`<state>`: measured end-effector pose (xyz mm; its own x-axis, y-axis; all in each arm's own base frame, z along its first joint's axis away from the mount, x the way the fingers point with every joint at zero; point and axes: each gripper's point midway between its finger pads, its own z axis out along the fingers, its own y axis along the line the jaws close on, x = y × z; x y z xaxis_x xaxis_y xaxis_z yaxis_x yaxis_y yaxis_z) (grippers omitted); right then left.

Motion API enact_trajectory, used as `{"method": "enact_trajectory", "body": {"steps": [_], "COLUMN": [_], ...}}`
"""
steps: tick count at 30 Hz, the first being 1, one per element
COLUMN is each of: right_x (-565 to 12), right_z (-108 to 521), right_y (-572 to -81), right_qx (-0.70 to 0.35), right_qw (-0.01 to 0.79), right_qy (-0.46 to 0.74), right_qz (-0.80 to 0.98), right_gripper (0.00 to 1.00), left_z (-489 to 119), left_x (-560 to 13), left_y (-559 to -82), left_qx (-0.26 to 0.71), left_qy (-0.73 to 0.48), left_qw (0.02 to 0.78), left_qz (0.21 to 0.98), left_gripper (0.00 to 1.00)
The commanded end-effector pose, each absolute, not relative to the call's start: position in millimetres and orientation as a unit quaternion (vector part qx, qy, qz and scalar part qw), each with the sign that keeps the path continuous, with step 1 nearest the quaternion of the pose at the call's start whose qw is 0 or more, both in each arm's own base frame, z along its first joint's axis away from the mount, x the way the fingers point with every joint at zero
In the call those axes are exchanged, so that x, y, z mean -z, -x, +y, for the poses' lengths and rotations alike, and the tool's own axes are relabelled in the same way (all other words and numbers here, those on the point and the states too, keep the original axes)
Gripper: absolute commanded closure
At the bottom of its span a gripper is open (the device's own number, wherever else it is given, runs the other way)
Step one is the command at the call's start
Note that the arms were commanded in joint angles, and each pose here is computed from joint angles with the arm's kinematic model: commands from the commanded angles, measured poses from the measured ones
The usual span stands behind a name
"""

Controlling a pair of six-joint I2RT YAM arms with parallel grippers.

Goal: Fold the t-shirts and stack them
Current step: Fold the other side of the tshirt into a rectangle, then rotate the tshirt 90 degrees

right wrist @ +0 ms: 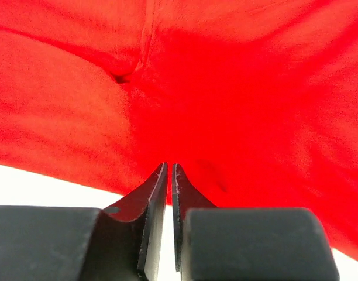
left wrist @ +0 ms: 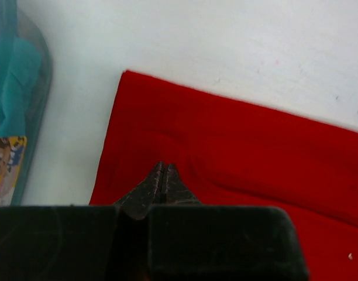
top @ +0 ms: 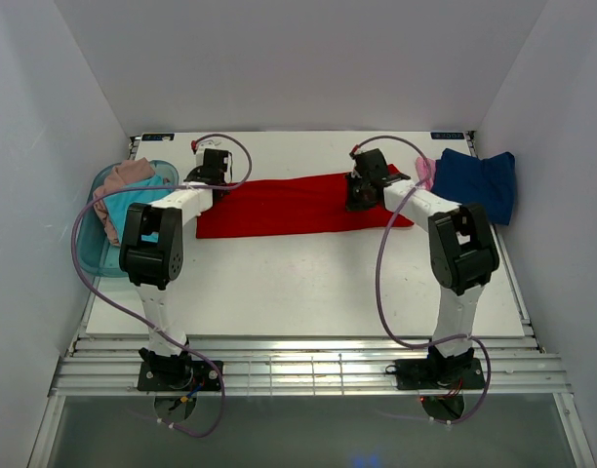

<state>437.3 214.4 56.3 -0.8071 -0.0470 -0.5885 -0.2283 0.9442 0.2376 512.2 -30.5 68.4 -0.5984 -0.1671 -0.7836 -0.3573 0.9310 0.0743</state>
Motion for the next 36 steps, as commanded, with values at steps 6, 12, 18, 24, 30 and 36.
{"method": "enact_trajectory", "body": {"steps": [6, 12, 18, 24, 30, 36], "right_x": [-113, -77, -48, -27, -15, 0], "right_z": [157, 133, 108, 94, 93, 103], "right_y": [-434, -427, -434, -438, -459, -494], "right_qx": [-0.024, 0.031, 0.06, 0.075, 0.079, 0.065], "right_qw": [0.361, 0.324, 0.295, 0.27, 0.258, 0.253], "right_qy": [0.038, 0.018, -0.014, -0.027, -0.026, -0.02], "right_qz": [0.932, 0.945, 0.954, 0.96, 0.963, 0.965], "right_gripper": [0.85, 0.87, 0.89, 0.89, 0.9, 0.92], "left_z": [-46, -46, -41, -34, -35, -60], "left_x": [-70, -53, -39, -22, -1, 16], "left_y": [-469, -451, -437, -414, -373, -334], "left_qx": [-0.077, -0.09, -0.107, -0.134, -0.158, -0.151], "left_qy": [0.141, 0.131, 0.127, 0.128, 0.118, 0.075], "left_qw": [0.377, 0.348, 0.316, 0.274, 0.215, 0.163], "left_qz": [0.912, 0.924, 0.934, 0.944, 0.956, 0.972], "left_gripper": [1.0, 1.0, 1.0, 1.0, 1.0, 1.0]}}
